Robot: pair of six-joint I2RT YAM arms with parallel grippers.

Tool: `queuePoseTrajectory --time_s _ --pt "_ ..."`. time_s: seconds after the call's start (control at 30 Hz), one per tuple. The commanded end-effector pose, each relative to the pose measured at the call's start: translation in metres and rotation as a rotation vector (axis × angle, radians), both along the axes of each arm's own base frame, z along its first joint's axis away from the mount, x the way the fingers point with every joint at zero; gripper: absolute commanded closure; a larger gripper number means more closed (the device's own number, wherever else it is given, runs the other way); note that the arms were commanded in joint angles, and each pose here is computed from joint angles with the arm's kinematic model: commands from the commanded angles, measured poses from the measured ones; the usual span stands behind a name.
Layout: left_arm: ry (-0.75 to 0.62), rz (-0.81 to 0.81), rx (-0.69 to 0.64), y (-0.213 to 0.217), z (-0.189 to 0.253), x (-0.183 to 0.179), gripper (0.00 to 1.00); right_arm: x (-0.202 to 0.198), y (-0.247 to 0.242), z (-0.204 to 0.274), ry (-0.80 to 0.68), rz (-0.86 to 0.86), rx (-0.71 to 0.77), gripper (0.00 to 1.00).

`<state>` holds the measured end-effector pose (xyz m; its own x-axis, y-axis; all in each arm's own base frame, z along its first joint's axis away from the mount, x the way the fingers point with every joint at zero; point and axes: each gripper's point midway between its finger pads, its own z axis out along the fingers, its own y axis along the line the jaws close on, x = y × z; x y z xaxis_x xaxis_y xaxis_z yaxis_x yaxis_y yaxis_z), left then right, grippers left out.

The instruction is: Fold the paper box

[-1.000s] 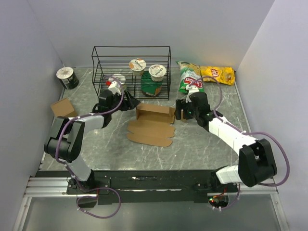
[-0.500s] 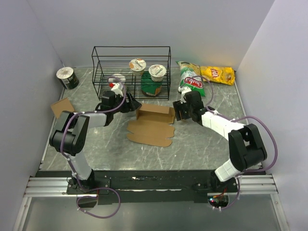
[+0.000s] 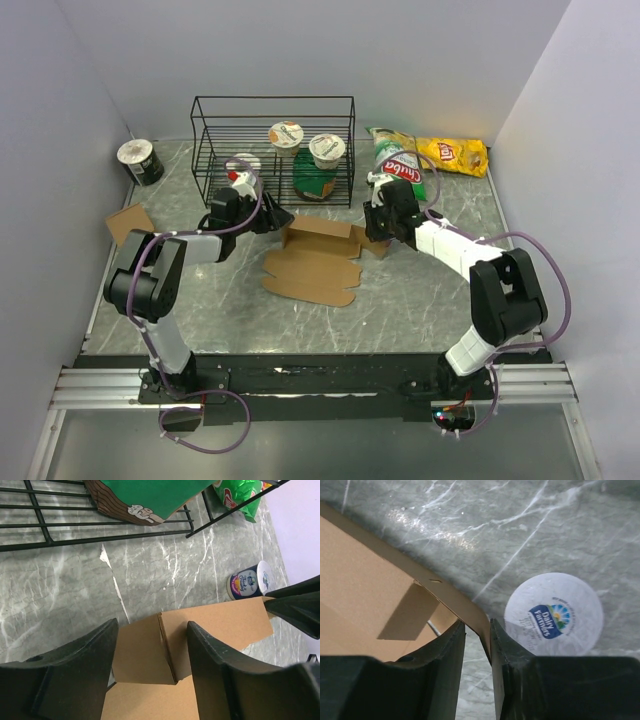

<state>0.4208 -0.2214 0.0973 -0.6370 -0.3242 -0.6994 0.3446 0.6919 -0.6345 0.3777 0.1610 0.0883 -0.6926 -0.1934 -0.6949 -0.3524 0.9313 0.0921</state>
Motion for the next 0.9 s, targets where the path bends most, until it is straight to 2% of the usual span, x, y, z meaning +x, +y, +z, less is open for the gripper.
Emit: queuePoseTrajectory --time_s 0.0,0.37,0.67,0.87 --pt "0.0 -0.018 -0.023 -0.003 -0.002 -0.003 0.39 -0.001 0.014 0.009 0.061 -0.033 0.104 0.67" --pt "0.009 -0.038 -0.068 -0.009 -0.002 -0.013 0.44 -0.003 0.028 0.01 0.11 -0.084 0.204 0.71" --pt "0.007 -0.061 -0.097 -0.018 0.001 -0.021 0.45 -0.001 0.035 0.01 0.115 -0.216 0.337 0.71" --pt "0.0 -0.069 -0.13 -0.023 0.008 -0.026 0.47 -0.002 0.039 0.003 0.114 -0.231 0.32 0.7"
